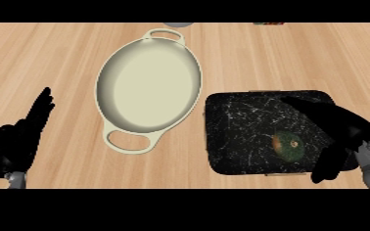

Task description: Pick the squash from the tray and place it in the pot

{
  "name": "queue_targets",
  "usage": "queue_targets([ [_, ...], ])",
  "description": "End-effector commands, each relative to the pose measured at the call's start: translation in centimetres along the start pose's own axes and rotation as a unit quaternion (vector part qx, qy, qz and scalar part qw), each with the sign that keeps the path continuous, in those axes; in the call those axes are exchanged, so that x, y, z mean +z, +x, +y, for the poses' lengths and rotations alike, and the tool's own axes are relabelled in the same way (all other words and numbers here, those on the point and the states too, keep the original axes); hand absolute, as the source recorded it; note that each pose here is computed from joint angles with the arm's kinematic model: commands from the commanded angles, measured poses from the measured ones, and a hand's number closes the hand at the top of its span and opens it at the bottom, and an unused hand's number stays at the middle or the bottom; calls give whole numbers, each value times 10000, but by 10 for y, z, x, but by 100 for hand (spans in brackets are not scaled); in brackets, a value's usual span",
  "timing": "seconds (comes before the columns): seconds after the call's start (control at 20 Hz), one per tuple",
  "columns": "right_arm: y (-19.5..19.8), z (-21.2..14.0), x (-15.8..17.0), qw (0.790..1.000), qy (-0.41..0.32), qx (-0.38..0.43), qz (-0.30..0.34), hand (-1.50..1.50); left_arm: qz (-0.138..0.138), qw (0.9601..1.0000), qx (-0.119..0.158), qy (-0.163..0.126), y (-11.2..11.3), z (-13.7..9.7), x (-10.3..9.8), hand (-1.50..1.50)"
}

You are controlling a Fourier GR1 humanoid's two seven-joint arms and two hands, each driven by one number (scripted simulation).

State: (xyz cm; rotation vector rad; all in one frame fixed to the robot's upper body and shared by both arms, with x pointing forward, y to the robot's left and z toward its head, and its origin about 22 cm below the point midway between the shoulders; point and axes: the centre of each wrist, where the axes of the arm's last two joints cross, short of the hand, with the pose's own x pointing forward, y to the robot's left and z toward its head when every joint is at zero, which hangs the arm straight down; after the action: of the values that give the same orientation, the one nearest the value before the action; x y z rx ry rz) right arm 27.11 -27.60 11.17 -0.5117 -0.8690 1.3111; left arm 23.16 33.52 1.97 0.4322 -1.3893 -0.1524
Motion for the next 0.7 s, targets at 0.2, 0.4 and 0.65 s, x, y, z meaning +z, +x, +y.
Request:
queue_targets([
  [0.2, 17, 7, -30, 9993, 163, 289, 190, -150, 22, 9999, -62, 77, 7, -2, -18, 0],
  [0.4, 23, 14, -24, 9985, 281, 350, 308, -150, 121, 9999, 106, 21, -9, 8, -2, 0],
  [0.65, 12, 40, -29, 9981, 314, 305, 429, -150, -17, 9999, 57, 97, 12, -15, 8, 0],
])
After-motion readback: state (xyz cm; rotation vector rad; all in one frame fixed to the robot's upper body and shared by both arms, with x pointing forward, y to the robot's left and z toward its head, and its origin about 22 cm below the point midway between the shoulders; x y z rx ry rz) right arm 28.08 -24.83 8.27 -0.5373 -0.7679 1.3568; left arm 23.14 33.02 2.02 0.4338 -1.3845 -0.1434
